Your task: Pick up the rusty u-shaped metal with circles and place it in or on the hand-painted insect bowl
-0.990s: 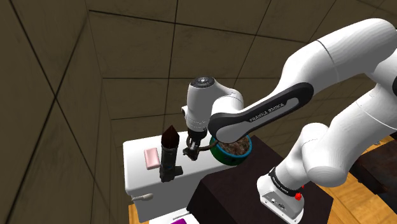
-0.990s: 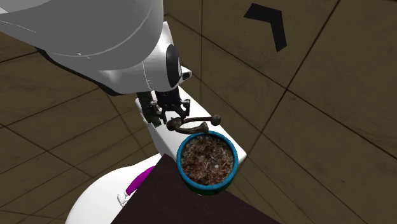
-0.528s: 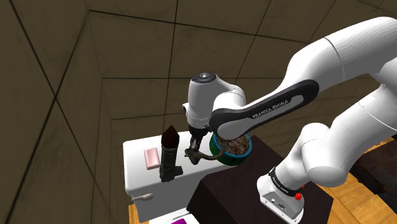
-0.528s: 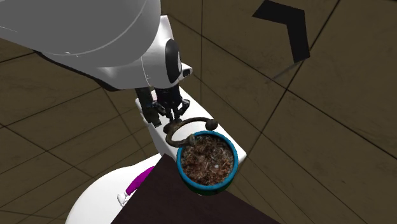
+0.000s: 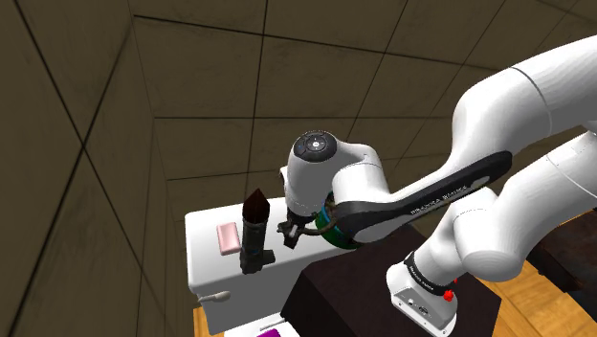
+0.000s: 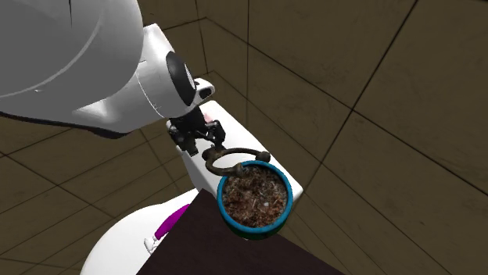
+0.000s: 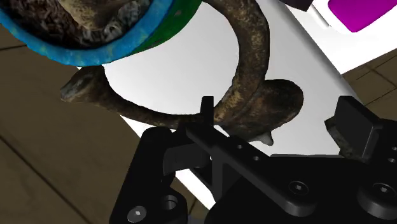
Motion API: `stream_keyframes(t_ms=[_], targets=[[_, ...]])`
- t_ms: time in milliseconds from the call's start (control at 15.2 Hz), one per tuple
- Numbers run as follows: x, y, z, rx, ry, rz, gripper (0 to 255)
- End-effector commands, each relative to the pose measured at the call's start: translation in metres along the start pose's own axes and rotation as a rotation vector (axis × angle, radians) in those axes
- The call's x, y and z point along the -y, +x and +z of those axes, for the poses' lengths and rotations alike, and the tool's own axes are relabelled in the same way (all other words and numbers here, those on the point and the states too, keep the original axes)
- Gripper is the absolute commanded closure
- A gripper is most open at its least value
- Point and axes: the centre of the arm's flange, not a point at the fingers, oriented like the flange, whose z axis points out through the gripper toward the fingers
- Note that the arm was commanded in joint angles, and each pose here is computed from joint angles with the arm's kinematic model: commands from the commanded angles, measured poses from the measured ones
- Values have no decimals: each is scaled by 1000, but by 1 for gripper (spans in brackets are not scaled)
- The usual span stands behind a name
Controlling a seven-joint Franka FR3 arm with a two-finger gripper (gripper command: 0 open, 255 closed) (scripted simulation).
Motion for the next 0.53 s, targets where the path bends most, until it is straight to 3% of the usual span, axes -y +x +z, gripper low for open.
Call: stream_keyframes(t_ms=[0, 462], targets=[[19, -14, 8, -55, -83, 93, 0], [16, -12, 42, -55, -83, 93, 0]])
